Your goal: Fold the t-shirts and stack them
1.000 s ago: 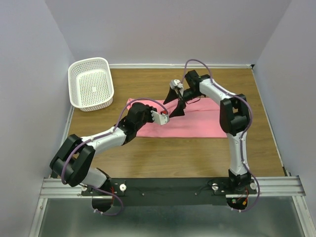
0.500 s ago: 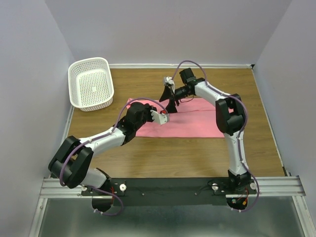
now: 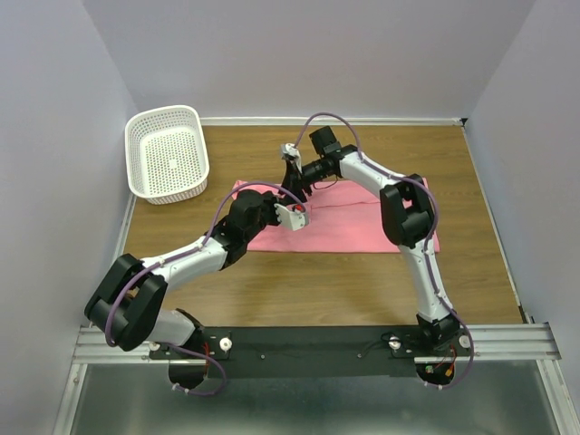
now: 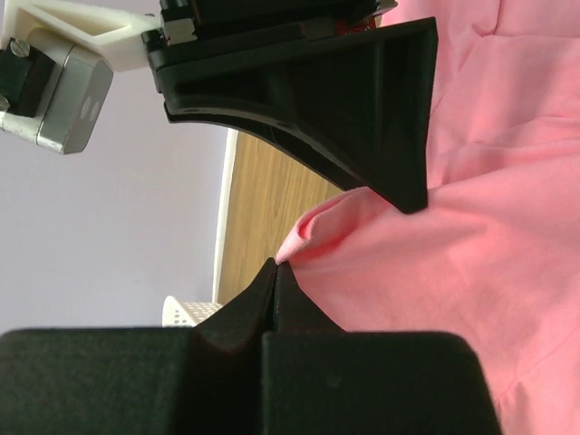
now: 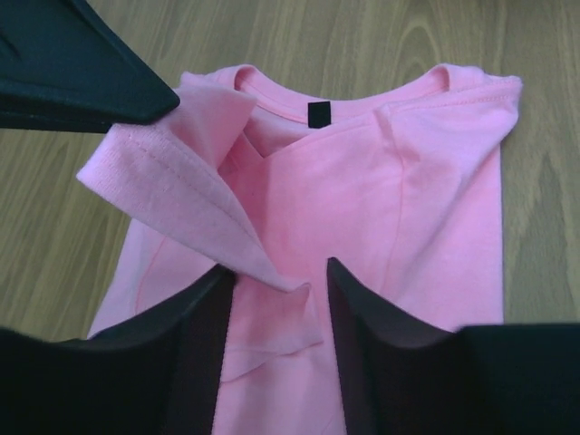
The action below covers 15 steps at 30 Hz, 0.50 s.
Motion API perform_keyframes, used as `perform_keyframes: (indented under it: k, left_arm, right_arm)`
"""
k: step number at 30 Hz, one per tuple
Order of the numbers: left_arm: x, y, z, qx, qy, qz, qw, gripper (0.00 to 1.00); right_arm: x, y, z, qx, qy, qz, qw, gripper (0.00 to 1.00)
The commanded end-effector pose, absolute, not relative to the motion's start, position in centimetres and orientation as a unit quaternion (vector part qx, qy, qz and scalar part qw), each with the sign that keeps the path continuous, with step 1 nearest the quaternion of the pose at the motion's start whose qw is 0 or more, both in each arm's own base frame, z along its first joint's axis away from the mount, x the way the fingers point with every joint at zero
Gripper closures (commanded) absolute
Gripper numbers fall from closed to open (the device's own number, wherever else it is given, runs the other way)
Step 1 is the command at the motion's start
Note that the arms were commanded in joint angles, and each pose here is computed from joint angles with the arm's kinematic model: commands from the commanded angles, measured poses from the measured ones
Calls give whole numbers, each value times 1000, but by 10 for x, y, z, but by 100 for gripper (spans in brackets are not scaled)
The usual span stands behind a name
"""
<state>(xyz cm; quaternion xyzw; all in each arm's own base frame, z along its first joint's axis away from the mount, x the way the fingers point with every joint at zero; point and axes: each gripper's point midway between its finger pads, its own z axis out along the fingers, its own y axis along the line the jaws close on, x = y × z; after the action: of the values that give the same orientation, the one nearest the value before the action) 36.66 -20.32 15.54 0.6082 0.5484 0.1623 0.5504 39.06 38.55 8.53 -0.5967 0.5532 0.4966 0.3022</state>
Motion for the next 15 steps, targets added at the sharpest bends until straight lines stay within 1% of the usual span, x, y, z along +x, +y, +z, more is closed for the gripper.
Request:
perform_keyframes:
  k: [1,3,5,6,7,9,12,15]
  left_arm:
    - [368,-207,167,604,536,159,568,100]
    - [369,-206,167,602,538,161,568,100]
    - [369,-206,167,603,537,162,567,100]
    - [369,-205,167,603,537,163,567,100]
    - [369,-206,168,603,536,163,568,100]
    - [368,-206,167,604,537,162,566,100]
    - [368,-205,166,604,538,162,565,100]
    - [368,-205,166,605,538,161,564,100]
  right_arm:
    - [393,391,79,-591,560,498,297,53]
    - [393,390,77,-591,563,496,296,57]
    - [392,389,77,-593,565,491,296,55]
    - [393,387,77,-593,567,488,297,44]
    - [393,387,77,-594,569,485,297,36]
    - [392,387,81,-593,568,487,298,28]
    - [387,387,93,-595,553,499,303,27]
    - [385,388,102,-593,544,508,305,28]
